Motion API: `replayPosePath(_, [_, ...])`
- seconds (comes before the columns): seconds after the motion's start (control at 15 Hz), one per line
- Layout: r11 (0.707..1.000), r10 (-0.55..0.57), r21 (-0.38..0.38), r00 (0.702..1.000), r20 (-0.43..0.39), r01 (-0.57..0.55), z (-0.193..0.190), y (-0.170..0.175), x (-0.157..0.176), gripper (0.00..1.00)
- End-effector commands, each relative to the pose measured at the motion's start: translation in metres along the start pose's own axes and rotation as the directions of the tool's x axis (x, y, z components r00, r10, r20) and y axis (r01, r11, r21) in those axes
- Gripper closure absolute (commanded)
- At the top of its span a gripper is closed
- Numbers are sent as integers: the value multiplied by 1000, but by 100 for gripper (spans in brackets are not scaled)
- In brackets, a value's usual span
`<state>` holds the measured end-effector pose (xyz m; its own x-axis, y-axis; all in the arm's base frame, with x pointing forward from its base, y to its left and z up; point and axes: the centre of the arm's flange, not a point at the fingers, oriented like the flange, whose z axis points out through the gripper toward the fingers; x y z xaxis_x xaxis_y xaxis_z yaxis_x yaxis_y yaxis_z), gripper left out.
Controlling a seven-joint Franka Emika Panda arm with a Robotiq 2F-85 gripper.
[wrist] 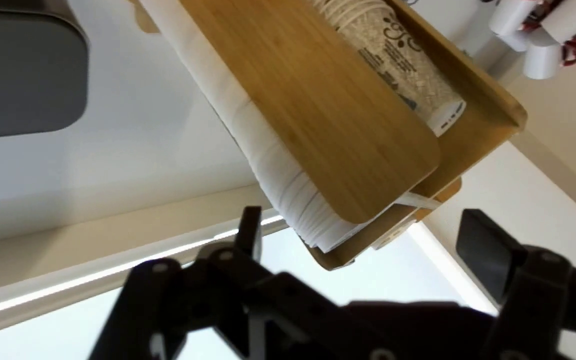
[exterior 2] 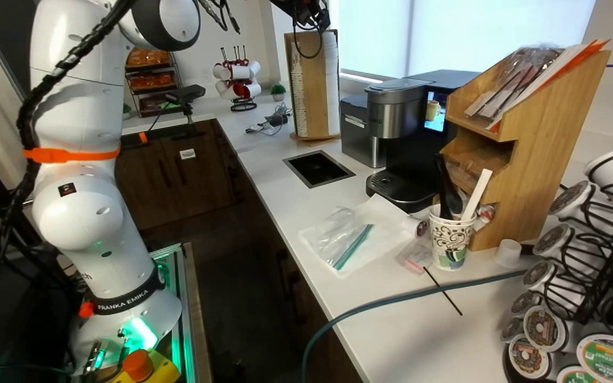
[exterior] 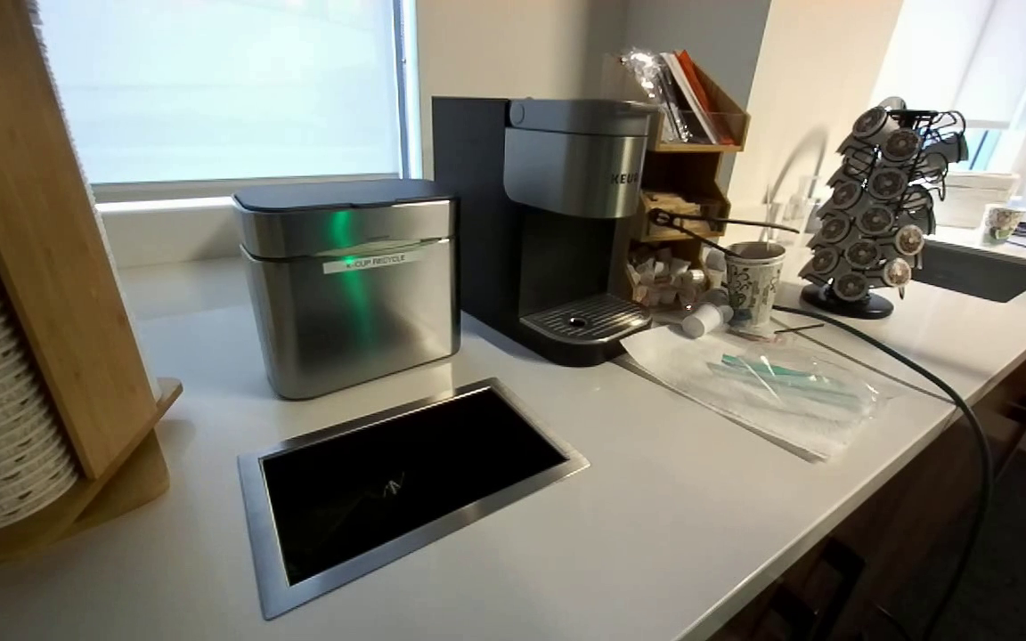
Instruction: Remove one white lid from the wooden stand on the left.
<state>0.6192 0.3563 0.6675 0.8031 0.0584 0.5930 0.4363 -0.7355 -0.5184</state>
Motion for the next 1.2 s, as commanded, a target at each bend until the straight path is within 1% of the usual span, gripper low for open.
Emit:
replayPosePath(0.0, [984, -22, 178, 998, 57, 12, 29, 6, 41, 0])
replayPosePath(0.07, [996, -8, 84, 1000, 11, 7, 13, 6, 9, 0])
replayPosePath(0.2, [996, -7, 92, 1000, 15, 6, 19, 13, 11, 0])
replayPosePath(0.33, [996, -10, 93, 1000, 11, 9, 17, 11, 12, 0])
replayPosePath(0.47, [985, 69, 161, 997, -28, -63, 40, 12, 28, 0])
replayPosePath(0.6, [973, 118, 207, 990, -74, -100, 58, 12, 35, 0])
replayPosePath(0.73, [953, 159, 277, 980, -121, -121, 74, 18, 38, 0])
replayPosePath(0.87, [931, 195, 335, 973, -120, -146, 91, 26, 42, 0])
replayPosePath(1.13, [892, 261, 403, 961, -93, -203, 113, 39, 45, 0])
